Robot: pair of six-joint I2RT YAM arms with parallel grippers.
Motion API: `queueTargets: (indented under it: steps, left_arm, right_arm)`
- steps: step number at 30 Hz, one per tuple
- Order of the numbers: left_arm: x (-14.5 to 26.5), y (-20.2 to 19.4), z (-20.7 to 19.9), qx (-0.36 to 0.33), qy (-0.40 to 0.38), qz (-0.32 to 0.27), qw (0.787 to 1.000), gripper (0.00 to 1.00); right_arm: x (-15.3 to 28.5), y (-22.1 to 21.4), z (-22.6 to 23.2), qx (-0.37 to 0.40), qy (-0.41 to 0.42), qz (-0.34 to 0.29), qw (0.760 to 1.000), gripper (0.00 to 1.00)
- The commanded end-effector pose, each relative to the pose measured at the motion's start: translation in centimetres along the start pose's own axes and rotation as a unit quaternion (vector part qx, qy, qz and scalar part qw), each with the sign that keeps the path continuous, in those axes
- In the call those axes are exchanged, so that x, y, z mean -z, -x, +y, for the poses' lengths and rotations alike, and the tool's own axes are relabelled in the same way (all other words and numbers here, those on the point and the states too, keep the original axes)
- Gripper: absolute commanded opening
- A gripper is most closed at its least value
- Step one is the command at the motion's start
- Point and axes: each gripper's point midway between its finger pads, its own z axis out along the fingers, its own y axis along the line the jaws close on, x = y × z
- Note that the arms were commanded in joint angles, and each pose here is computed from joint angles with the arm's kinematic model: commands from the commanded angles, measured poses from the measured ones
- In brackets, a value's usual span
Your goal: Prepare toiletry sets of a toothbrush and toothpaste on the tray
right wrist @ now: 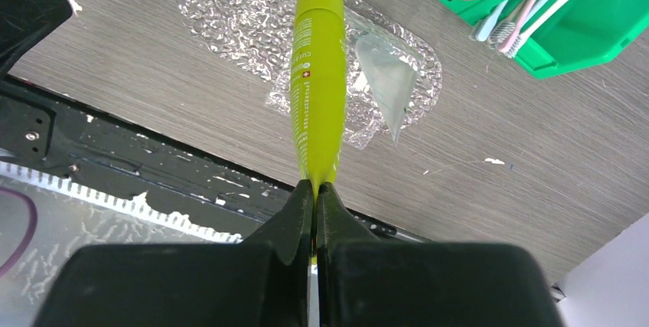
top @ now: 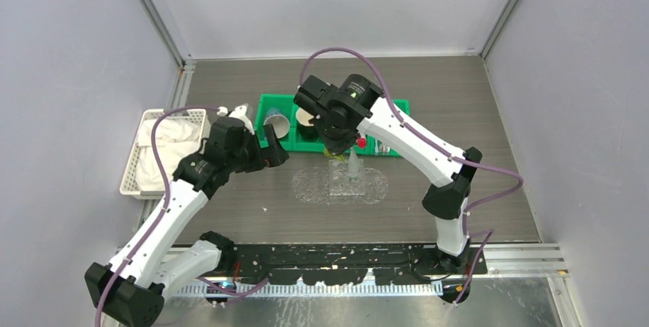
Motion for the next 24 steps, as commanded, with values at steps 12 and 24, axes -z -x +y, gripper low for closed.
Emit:
queueTargets:
  steps: [12,24]
  left_arm:
    - [-1.0,0.2,-1.6,0.004,-0.052,-0.007,0.999,1.0]
    - [-3.5,2.9,-7.5,0.04,-0.159,0.012,0.986,1.0]
  right_arm:
    - [3.2,-4.5,-3.4,0.002,-0.043,0.031,0.999,0.01]
    - [4.8,-3.4,2.5,0.001,0.107,-0.059,0.992,0.01]
